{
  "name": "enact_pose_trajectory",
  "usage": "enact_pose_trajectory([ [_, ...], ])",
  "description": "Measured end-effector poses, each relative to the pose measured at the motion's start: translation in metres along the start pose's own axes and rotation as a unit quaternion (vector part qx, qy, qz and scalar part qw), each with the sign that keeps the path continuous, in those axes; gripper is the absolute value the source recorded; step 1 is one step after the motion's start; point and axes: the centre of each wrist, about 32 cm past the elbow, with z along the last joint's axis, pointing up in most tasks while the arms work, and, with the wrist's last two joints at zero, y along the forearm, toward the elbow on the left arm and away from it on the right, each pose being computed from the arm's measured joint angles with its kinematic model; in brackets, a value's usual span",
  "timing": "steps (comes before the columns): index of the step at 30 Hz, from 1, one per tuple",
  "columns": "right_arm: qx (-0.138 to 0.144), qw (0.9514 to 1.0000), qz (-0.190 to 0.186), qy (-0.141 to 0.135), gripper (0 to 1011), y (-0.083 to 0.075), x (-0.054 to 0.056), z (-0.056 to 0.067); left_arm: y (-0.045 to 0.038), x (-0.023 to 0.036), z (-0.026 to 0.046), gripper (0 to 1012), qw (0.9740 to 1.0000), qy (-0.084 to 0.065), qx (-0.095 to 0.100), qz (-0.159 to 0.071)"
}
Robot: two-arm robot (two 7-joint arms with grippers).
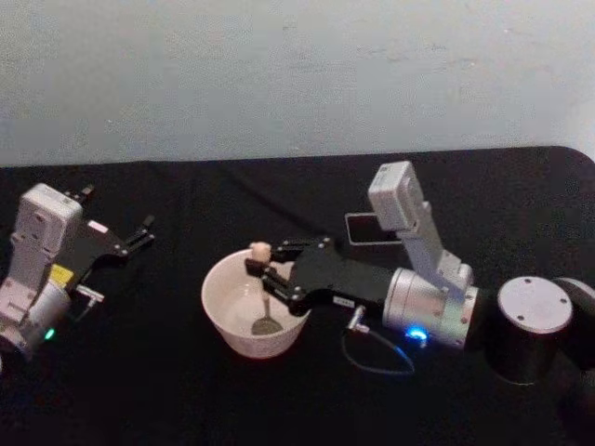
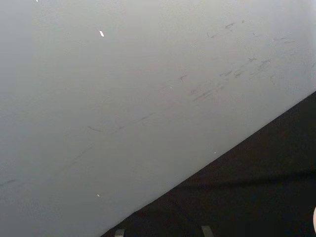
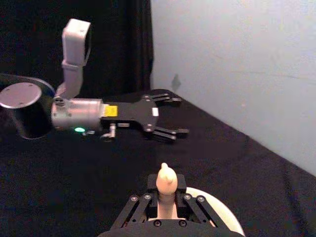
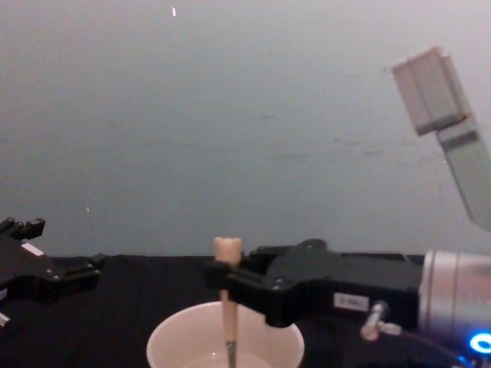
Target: Pick up the stirring spoon with one hand, stir inside the cup, then place it back in its original position.
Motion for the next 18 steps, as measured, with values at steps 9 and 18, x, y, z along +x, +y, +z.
enact_pose_trajectory([
  [9, 0.002, 0.9999, 0.014, 0.007, 189, 0.023, -0.003, 0.001, 0.0000, 0.0000, 0.0000, 1001, 1.0000, 0.000, 0.000, 0.000],
  [18, 0.011, 0.9999, -0.008, 0.004, 189, 0.045, 0.010, 0.007, 0.0000, 0.0000, 0.0000, 1002, 1.0000, 0.000, 0.000, 0.000],
])
